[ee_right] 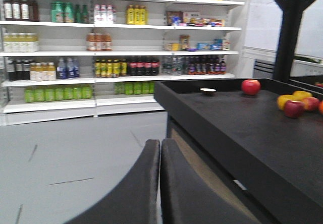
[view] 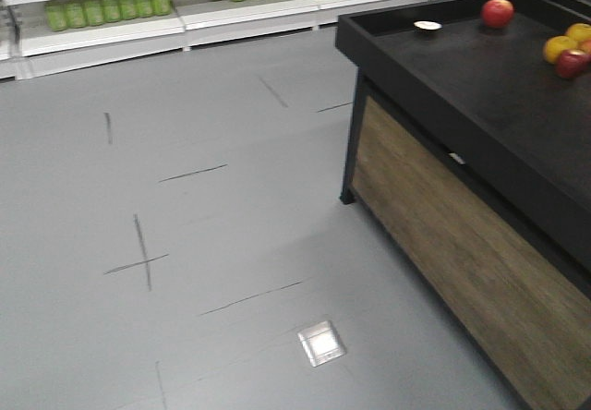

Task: Pick three apples into basket with both arms
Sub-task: 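Turn the base and approach the table holding the light-blue basket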

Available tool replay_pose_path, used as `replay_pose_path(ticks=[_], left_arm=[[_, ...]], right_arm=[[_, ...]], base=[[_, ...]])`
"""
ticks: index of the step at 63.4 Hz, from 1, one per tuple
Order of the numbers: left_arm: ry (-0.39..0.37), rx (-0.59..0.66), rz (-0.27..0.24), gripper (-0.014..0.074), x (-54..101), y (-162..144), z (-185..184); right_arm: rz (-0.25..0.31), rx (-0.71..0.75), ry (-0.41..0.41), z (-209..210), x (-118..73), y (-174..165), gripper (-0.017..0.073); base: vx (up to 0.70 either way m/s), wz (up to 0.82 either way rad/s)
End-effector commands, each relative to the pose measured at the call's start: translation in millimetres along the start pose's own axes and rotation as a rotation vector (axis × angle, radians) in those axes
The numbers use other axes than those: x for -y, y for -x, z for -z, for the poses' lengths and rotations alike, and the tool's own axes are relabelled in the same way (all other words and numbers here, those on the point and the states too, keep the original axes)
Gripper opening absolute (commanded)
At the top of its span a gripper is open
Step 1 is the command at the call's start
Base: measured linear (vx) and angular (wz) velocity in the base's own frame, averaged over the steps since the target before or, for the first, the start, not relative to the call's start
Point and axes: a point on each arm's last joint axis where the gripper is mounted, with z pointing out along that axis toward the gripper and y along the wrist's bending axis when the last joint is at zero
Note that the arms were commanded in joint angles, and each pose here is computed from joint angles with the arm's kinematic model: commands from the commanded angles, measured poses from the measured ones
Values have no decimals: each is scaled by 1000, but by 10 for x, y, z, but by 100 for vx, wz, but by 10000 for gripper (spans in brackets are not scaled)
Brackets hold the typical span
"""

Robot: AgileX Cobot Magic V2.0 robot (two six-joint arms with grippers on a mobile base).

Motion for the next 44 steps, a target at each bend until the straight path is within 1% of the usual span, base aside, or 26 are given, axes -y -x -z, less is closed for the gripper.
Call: replay_pose_path(ticks=[1, 44], left_arm=[[-9, 51, 9, -7, 2, 0, -5], [-9, 51, 9, -7, 2, 0, -5]], right_arm=[[15, 56, -2, -3, -1, 17, -9], [15, 57, -2, -3, -1, 19, -9]], base=[[9, -37], [10, -44]])
